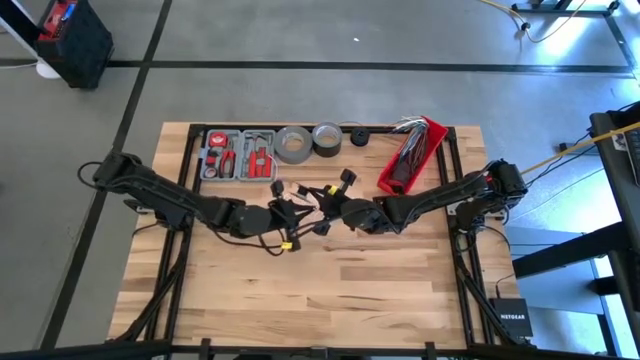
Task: Coil cords
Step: Coil the white wire onto the black spool
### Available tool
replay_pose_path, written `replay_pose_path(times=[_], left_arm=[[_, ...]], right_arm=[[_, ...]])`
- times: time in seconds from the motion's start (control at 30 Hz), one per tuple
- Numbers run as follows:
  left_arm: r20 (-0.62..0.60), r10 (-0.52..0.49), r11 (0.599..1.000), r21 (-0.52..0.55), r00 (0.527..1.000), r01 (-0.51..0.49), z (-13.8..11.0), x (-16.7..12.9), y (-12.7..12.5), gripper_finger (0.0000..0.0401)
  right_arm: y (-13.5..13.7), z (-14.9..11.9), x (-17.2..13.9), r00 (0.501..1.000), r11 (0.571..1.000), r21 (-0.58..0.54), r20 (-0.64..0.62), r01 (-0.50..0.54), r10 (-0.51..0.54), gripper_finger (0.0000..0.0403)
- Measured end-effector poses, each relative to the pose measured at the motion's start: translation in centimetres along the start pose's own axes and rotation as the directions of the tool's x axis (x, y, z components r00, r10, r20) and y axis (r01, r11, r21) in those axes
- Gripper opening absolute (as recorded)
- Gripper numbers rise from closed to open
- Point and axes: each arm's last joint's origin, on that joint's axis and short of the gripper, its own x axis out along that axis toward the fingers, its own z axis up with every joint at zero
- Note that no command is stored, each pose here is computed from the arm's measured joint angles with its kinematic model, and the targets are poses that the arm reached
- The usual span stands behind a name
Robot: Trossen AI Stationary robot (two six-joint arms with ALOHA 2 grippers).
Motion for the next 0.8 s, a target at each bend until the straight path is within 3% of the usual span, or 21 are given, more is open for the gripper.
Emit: replay_pose_path(times=[0.2,0.5,0.8], left_arm=[[-0.043,0.034,0.999,0.014,0.998,-0.034,-1.1,1.5,0.3,0.0007],[-0.083,0.082,0.997,0.021,0.993,-0.08,-2.4,3.5,0.6,0.0007],[-0.152,0.056,0.996,0.071,0.987,-0.046,-4.3,5.0,0.6,0.0007]], right_arm=[[-0.6,1.0,-0.5,0.999,1.0,0.011,0.052,0.004,-0.005,0.0005],[-2.4,3.5,-2.8,0.987,0.995,0.062,0.146,-0.073,0.063,0.0005],[-4.5,6.1,-5.4,0.964,0.99,0.113,0.261,-0.082,0.05,0.0005]])
